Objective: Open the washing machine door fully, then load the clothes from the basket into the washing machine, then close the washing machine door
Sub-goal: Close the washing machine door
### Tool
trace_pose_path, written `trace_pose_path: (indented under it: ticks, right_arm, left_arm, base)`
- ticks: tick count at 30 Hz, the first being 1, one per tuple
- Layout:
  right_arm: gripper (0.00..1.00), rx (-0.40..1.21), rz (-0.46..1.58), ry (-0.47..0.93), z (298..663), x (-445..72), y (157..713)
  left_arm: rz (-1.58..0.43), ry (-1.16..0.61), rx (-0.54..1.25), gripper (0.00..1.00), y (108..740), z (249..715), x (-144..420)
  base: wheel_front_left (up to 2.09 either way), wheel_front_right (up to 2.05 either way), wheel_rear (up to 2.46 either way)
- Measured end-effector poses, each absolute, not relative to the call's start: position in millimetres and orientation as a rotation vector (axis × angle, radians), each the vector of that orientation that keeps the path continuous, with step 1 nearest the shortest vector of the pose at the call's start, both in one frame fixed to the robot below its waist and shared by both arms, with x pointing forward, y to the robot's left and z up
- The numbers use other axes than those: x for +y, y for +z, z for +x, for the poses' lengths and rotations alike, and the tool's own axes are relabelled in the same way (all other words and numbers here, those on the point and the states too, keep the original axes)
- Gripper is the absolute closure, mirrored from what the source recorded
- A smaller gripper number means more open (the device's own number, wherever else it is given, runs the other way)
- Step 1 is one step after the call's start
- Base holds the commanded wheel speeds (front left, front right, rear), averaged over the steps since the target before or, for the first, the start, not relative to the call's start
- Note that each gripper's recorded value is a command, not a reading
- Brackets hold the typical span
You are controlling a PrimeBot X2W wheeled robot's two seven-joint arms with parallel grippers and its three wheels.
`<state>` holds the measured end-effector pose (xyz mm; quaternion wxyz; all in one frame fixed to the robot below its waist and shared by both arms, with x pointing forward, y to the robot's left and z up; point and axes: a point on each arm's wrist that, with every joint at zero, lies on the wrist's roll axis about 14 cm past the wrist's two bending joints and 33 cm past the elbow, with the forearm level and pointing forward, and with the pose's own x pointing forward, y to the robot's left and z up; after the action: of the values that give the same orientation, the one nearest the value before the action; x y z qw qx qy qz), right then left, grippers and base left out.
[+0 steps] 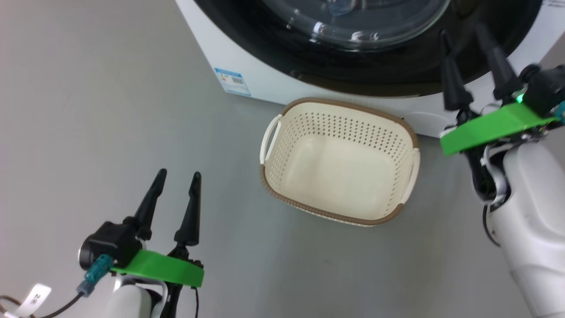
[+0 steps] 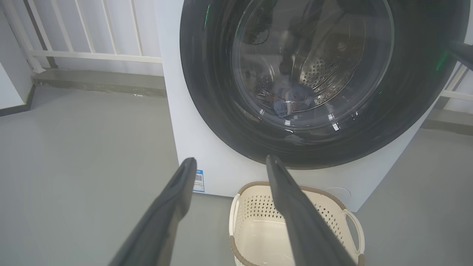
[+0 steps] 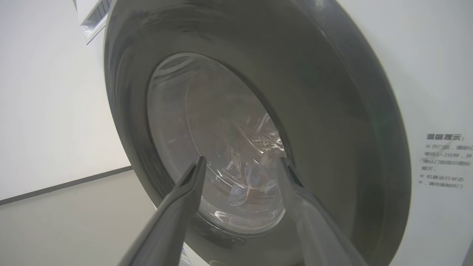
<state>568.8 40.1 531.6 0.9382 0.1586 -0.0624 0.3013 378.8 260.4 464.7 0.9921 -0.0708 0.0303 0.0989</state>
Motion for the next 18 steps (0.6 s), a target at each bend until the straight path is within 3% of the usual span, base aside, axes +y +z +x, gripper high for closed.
trace_pose_path:
  ticks: [18]
  right_arm:
    - [0.0,-0.045,0.256,0.48,495.8,-36.3,509.5]
  left_arm:
    - [-0.139,0.117,0.072,0.0,460.4,373.3,245.1]
  base:
    - [0.0,0.0,0.0]
